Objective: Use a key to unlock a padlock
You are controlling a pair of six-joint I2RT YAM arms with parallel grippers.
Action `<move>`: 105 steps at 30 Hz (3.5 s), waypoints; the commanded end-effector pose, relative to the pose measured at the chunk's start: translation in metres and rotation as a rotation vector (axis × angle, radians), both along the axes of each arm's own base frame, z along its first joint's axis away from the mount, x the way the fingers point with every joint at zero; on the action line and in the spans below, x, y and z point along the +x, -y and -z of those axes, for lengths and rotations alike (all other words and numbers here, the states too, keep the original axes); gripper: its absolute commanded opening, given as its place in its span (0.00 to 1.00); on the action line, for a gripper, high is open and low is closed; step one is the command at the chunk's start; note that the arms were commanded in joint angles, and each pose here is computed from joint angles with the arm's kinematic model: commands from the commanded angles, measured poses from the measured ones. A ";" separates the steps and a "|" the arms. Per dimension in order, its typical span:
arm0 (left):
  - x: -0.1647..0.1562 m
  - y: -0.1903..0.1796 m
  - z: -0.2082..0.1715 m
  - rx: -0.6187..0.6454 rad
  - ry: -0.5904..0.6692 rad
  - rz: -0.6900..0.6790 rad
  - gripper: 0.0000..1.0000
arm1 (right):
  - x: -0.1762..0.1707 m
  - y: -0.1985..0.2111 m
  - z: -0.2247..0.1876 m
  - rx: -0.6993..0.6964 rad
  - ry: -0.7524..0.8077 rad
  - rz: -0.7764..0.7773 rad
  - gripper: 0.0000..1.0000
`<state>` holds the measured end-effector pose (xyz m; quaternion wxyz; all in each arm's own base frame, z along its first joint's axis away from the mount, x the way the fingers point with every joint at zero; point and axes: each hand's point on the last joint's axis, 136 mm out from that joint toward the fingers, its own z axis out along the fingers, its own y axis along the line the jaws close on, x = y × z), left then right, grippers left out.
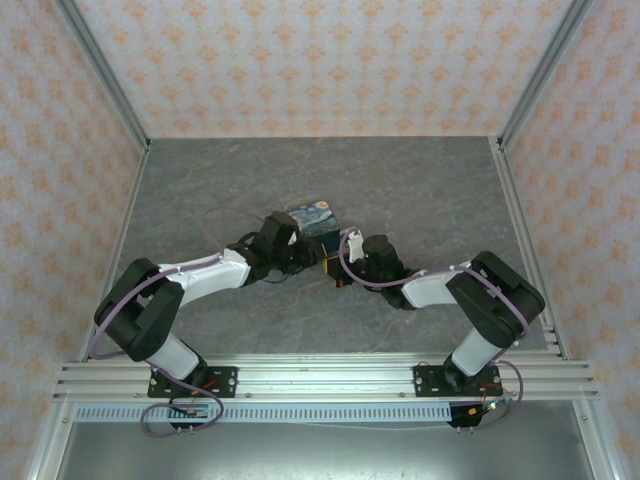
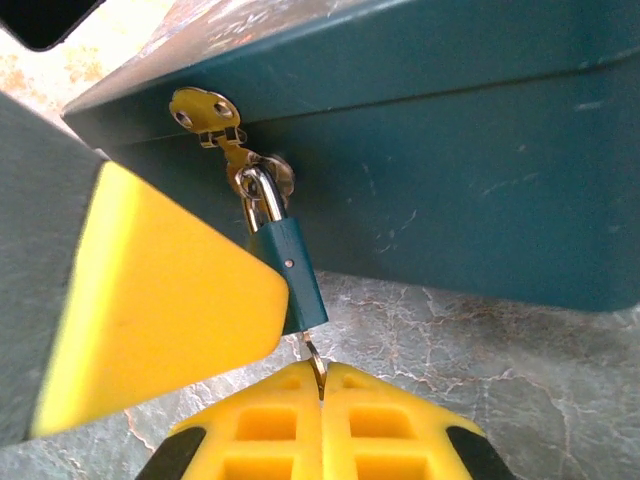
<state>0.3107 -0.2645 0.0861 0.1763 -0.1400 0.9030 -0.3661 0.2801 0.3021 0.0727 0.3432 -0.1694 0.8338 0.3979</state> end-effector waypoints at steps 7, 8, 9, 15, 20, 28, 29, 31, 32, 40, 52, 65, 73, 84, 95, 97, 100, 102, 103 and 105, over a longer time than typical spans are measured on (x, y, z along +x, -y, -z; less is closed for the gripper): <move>0.002 -0.017 -0.032 -0.021 0.124 -0.088 0.57 | -0.005 -0.005 0.008 0.078 -0.097 0.018 0.00; 0.001 -0.022 -0.034 -0.025 0.134 -0.108 0.59 | -0.005 -0.006 0.007 0.085 -0.106 0.020 0.00; 0.000 -0.026 -0.035 -0.029 0.142 -0.126 0.60 | -0.005 -0.007 0.005 0.093 -0.116 0.023 0.00; -0.005 -0.040 -0.034 -0.117 0.146 -0.241 0.61 | -0.007 -0.009 -0.001 0.131 -0.198 0.047 0.00; -0.005 -0.033 -0.024 -0.192 0.133 -0.284 0.55 | -0.006 -0.014 -0.007 0.155 -0.274 0.059 0.00; 0.003 -0.014 -0.009 -0.231 0.098 -0.289 0.48 | -0.004 -0.018 -0.018 0.190 -0.344 0.084 0.00; 0.004 -0.013 -0.006 -0.227 0.091 -0.288 0.47 | -0.004 -0.019 -0.019 0.194 -0.352 0.084 0.00; 0.004 -0.010 -0.002 -0.224 0.083 -0.290 0.46 | -0.003 -0.020 -0.021 0.202 -0.365 0.088 0.00; 0.005 -0.010 0.000 -0.223 0.077 -0.295 0.45 | -0.003 -0.021 -0.021 0.205 -0.373 0.091 0.00; 0.010 -0.010 0.011 -0.237 0.050 -0.346 0.37 | -0.001 -0.023 -0.023 0.214 -0.408 0.105 0.00; 0.015 -0.020 0.009 -0.246 0.052 -0.428 0.16 | -0.001 -0.025 -0.029 0.228 -0.404 0.093 0.05; 0.014 -0.017 -0.015 -0.270 0.063 -0.416 0.00 | -0.007 0.046 -0.048 -0.138 0.017 0.152 0.50; 0.014 -0.011 -0.029 -0.312 0.041 -0.407 0.00 | -0.016 0.072 -0.090 -0.352 0.378 0.035 0.51; 0.015 -0.004 -0.037 -0.337 0.013 -0.397 0.00 | -0.036 0.049 -0.066 -0.647 0.812 -0.261 0.53; 0.015 0.004 -0.035 -0.344 0.001 -0.376 0.00 | -0.008 0.022 -0.047 -0.765 0.971 -0.188 0.53; 0.015 0.006 -0.035 -0.348 0.001 -0.371 0.00 | -0.003 0.016 -0.046 -0.756 0.972 -0.185 0.53; 0.013 0.007 -0.035 -0.349 0.002 -0.370 0.00 | 0.002 0.009 -0.044 -0.753 0.978 -0.183 0.52; 0.012 0.007 -0.035 -0.348 0.001 -0.370 0.00 | 0.003 0.005 -0.041 -0.747 0.971 -0.192 0.51; 0.011 0.008 -0.035 -0.349 -0.001 -0.364 0.00 | 0.003 0.002 -0.039 -0.742 0.967 -0.200 0.50; 0.011 0.009 -0.034 -0.349 -0.003 -0.361 0.00 | 0.004 -0.001 -0.037 -0.736 0.962 -0.203 0.48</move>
